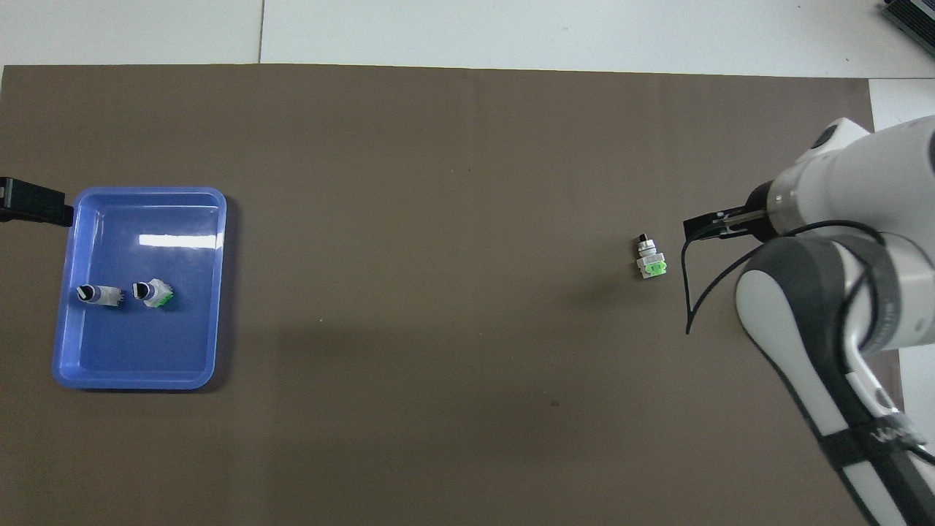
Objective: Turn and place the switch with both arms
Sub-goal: 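Grasp the white-green switch with the right gripper and lift it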
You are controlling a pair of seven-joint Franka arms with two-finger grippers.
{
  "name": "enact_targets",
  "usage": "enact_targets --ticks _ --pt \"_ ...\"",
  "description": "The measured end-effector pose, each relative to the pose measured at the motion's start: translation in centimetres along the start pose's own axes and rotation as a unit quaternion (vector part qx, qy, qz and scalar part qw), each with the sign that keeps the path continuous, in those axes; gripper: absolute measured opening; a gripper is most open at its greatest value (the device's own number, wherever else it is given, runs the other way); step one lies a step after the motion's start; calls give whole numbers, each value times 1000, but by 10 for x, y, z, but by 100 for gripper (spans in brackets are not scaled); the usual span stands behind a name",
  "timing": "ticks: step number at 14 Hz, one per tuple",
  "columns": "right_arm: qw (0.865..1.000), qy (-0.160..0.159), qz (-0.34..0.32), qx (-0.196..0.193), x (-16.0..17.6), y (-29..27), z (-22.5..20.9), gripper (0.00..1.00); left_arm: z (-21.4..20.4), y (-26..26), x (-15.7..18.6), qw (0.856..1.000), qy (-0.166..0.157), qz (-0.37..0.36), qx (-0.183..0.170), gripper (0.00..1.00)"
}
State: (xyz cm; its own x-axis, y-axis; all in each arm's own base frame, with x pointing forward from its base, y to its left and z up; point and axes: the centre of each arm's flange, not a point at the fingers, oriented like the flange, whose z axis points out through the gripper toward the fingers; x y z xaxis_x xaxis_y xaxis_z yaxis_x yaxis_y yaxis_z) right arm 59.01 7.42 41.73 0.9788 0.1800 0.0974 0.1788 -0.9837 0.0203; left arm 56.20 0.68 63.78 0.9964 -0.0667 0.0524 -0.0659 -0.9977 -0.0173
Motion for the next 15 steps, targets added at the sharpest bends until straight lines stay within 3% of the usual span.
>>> enact_targets --ticks 4,8,13,14,15 --pt "999 -4 -36 -1 -24 -10 75 100 0 0 0 1000 0 0 0 100" --pt "998 -11 -64 1 -35 2 105 99 0 0 0 1000 0 0 0 100" --pt "997 -21 -72 35 -44 13 124 93 0 0 0 1000 0 0 0 100" --pt "996 -20 -74 36 -45 16 127 89 0 0 0 1000 -1 0 0 100" --pt "996 -19 -75 37 -45 17 129 76 0 0 0 1000 -1 0 0 100"
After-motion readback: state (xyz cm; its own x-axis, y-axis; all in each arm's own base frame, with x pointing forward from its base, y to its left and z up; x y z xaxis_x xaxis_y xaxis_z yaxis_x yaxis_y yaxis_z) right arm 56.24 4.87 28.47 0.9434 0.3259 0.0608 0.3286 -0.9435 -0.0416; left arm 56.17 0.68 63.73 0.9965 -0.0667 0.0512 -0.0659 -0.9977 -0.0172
